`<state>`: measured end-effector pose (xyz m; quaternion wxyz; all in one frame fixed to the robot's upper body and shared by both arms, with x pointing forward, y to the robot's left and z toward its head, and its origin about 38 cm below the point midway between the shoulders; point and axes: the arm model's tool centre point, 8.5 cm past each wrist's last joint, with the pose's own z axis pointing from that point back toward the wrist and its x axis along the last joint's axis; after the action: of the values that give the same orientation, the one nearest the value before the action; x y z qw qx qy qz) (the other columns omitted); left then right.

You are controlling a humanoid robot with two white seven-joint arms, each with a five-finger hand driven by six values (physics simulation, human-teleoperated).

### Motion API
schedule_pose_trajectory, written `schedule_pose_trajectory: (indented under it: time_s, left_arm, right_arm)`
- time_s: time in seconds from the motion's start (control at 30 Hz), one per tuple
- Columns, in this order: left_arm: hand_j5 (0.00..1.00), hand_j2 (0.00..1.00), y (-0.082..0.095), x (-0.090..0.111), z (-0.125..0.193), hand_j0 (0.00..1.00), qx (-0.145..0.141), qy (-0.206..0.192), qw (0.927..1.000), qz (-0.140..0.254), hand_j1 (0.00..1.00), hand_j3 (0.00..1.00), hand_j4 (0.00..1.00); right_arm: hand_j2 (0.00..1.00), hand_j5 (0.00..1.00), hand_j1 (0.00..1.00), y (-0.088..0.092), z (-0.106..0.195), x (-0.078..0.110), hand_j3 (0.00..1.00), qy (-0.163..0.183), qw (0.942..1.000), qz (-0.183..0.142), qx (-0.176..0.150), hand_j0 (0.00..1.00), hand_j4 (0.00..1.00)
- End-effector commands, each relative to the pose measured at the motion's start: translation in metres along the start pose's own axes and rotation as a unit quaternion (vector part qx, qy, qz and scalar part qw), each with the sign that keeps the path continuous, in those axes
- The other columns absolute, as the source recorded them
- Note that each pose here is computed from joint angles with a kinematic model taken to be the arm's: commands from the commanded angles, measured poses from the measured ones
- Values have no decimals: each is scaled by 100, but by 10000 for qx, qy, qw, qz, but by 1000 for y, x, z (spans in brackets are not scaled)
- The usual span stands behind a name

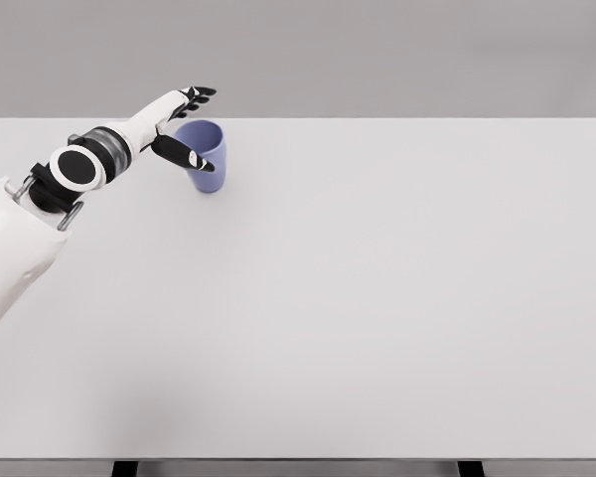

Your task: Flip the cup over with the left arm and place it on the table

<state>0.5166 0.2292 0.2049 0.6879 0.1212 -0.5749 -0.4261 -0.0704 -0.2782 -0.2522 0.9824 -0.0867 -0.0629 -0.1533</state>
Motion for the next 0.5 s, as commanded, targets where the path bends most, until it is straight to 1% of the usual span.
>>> schedule_pose_trajectory:
  time_s: [0.0,0.1,0.2,0.27,0.33,0.4,0.43,0.47]
  left_arm:
    - [100,100,0,0,0,100,7,-3,10000,-7,100,100,100]
    - [100,100,0,1,0,100,6,-18,10000,-11,100,100,100]
    - [100,100,1,9,2,100,14,-126,9999,-47,100,100,100]
    - [100,100,2,9,3,100,13,-133,9999,-57,100,100,100]
    - [100,100,5,11,5,100,39,-172,9998,-69,100,100,100]
    - [100,100,10,16,9,100,104,-250,9996,-55,100,100,100]
    - [100,100,15,15,13,100,148,-255,9995,-101,100,100,100]
    - [100,100,16,17,15,100,156,-282,9994,-125,100,100,100]
  right_arm:
    - [100,100,100,0,0,0,100,-1,10000,-5,-1,100,100]
    - [100,100,100,0,0,0,100,-1,10000,-5,-1,100,100]
    - [100,100,100,0,0,1,100,-8,10000,-6,1,100,100]
    - [100,100,100,0,0,0,100,-1,10000,-5,-1,100,100]
    - [100,100,100,0,0,0,100,-1,10000,-5,-1,100,100]
    - [100,100,100,0,0,0,100,-1,10000,-5,-1,100,100]
    - [100,100,100,0,0,1,100,-8,10000,-6,2,100,100]
    - [100,100,100,0,0,0,100,-1,10000,-5,-1,100,100]
